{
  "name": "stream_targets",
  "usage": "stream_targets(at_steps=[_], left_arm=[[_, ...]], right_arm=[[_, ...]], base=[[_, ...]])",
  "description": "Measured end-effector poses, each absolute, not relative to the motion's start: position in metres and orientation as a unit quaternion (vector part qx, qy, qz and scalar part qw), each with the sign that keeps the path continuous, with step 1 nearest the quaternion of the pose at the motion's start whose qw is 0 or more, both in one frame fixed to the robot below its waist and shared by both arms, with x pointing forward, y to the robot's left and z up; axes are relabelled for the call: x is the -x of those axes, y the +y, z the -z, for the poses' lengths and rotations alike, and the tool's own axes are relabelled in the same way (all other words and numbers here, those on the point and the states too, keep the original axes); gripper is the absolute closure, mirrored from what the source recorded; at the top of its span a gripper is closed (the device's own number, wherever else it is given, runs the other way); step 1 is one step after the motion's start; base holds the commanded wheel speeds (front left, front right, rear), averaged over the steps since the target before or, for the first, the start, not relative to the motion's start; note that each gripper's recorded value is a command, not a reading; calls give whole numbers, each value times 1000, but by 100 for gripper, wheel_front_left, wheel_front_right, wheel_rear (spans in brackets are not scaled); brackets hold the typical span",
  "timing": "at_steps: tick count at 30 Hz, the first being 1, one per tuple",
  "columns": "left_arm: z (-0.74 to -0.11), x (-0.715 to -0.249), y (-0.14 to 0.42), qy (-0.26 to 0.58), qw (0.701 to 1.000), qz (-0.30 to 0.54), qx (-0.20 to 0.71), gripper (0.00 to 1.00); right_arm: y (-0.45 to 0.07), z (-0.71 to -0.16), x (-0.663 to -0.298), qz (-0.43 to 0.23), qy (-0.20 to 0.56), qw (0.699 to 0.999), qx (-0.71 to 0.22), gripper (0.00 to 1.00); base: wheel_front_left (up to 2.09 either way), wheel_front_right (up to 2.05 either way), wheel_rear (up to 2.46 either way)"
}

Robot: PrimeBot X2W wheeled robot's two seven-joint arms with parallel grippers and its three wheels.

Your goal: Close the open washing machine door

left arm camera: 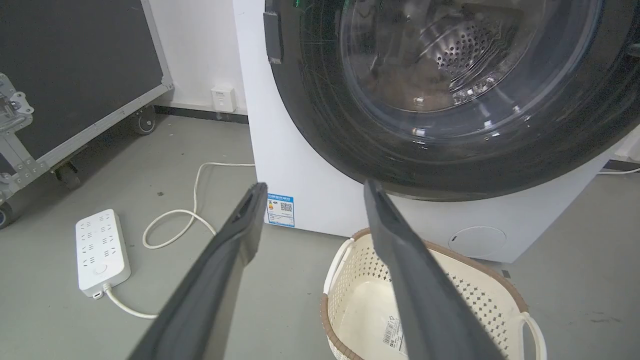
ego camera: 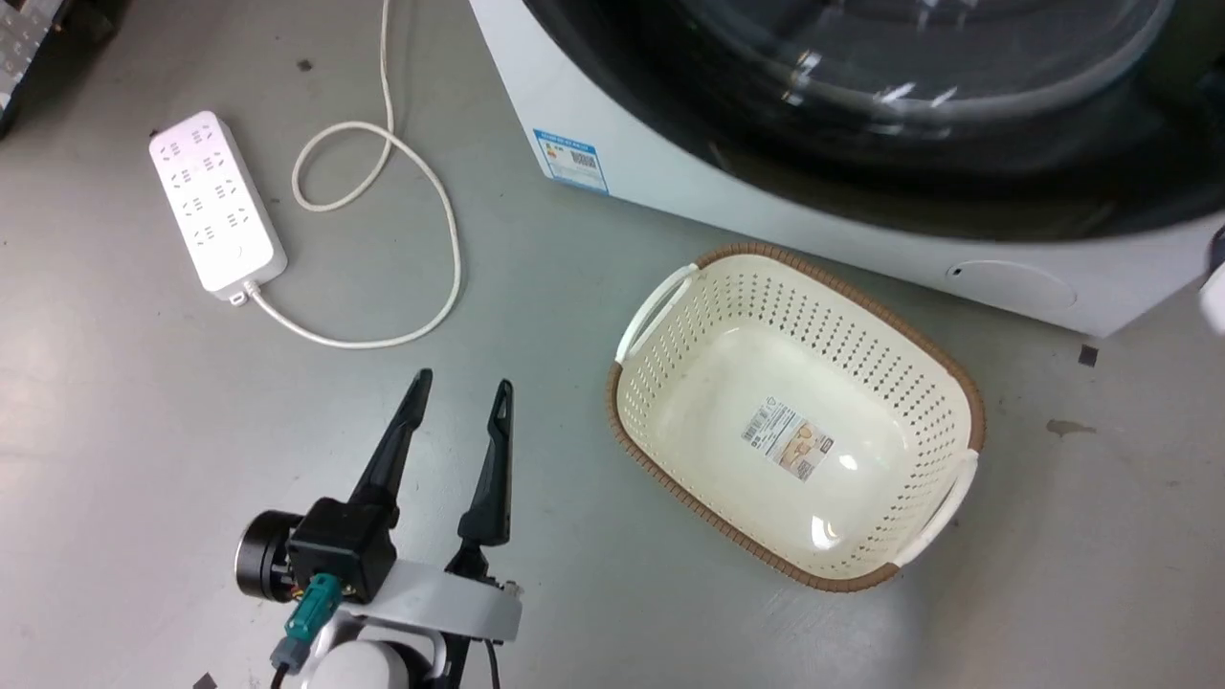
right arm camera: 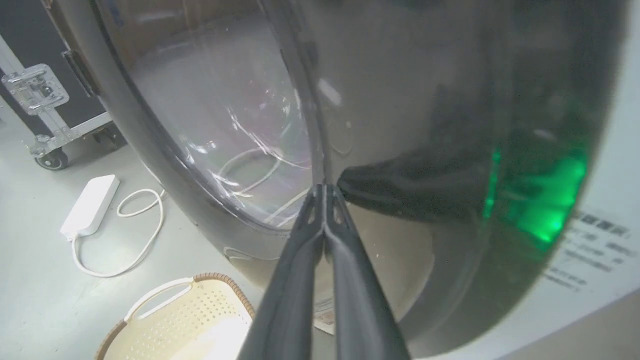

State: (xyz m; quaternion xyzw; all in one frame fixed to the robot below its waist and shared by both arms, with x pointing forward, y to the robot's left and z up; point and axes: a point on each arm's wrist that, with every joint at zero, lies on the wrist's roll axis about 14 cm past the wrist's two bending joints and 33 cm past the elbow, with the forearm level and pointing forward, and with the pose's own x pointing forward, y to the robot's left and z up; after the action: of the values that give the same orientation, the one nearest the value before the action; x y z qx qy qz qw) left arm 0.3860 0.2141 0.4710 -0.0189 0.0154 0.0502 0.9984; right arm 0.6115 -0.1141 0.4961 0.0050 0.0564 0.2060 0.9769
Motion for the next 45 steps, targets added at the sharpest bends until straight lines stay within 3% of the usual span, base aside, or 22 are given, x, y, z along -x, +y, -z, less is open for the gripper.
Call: stream_targets(at_steps=[6, 13, 14, 15, 25, 32, 38, 45], left_arm=[[-471, -390, 215, 14, 998, -51, 18, 0], [-486, -387, 216, -8, 998, -53, 23, 0], [-488, -385, 216, -12, 998, -53, 23, 0], [-491, -383, 217, -15, 998, -54, 24, 0], [-511, -354, 211, -46, 997, -43, 43, 0], [-520, -345, 196, -63, 997, -14, 46, 0], [-523, -344, 184, -66, 997, 9, 46, 0], [-517, -340, 181, -58, 997, 14, 45, 0]], right_arm=[[-123, -503, -631, -180, 52, 982, -25, 100], [-119, -526, -615, -180, 15, 983, -28, 100], [-117, -528, -608, -186, 10, 982, -23, 15], [-114, -529, -600, -193, 7, 981, -15, 0], [-108, -562, -498, -218, -75, 972, 37, 0], [-132, -574, -432, -155, -106, 982, 8, 0], [-156, -556, -390, -88, -87, 992, -24, 0], [-164, -527, -368, -67, -47, 997, -11, 0]], base=[[0, 0, 0], [0, 0, 0], [0, 0, 0], [0, 0, 0], [0, 0, 0], [0, 0, 0], [0, 0, 0], [0, 0, 0]])
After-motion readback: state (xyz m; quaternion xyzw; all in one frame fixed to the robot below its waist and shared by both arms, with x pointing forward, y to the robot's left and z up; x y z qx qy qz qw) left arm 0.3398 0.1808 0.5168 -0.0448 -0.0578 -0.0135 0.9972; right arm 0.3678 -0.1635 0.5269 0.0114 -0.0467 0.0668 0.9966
